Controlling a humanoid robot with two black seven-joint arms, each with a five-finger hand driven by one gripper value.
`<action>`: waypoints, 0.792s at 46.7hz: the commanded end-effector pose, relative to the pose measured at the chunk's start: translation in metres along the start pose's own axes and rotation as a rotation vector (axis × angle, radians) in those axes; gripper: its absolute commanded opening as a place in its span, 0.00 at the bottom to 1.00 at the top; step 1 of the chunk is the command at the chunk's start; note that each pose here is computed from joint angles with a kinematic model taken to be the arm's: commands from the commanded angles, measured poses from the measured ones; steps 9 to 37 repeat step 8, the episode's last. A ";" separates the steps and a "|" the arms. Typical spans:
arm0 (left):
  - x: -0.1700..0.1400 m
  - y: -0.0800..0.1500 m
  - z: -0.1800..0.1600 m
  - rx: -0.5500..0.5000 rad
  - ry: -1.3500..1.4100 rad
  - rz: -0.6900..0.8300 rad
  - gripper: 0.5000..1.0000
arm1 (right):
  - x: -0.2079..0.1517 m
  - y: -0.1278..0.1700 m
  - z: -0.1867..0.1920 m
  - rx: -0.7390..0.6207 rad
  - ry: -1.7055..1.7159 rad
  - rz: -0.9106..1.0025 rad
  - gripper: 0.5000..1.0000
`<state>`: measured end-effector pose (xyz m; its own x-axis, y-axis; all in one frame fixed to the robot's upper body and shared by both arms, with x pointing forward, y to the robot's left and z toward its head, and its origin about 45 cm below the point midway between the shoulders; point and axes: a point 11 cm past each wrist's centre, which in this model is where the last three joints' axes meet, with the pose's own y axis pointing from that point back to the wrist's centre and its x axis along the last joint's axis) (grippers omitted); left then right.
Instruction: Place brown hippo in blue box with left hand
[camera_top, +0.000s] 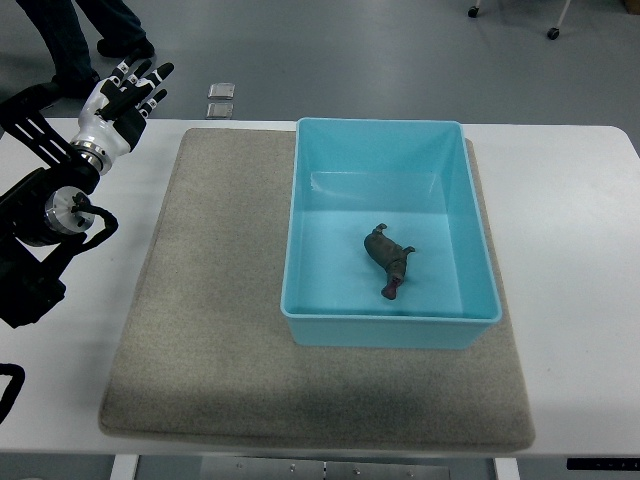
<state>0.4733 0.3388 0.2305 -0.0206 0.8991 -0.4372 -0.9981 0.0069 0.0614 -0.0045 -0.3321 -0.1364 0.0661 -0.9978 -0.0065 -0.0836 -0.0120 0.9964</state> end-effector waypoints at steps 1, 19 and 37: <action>-0.001 0.000 0.000 -0.005 -0.002 -0.002 0.99 | 0.000 0.000 0.000 0.000 0.000 0.000 0.87; -0.002 0.000 -0.001 -0.004 0.000 -0.001 0.99 | -0.003 0.000 0.000 -0.003 0.016 -0.015 0.87; -0.002 0.000 -0.001 -0.004 0.000 -0.001 0.99 | -0.003 0.000 0.000 -0.003 0.016 -0.015 0.87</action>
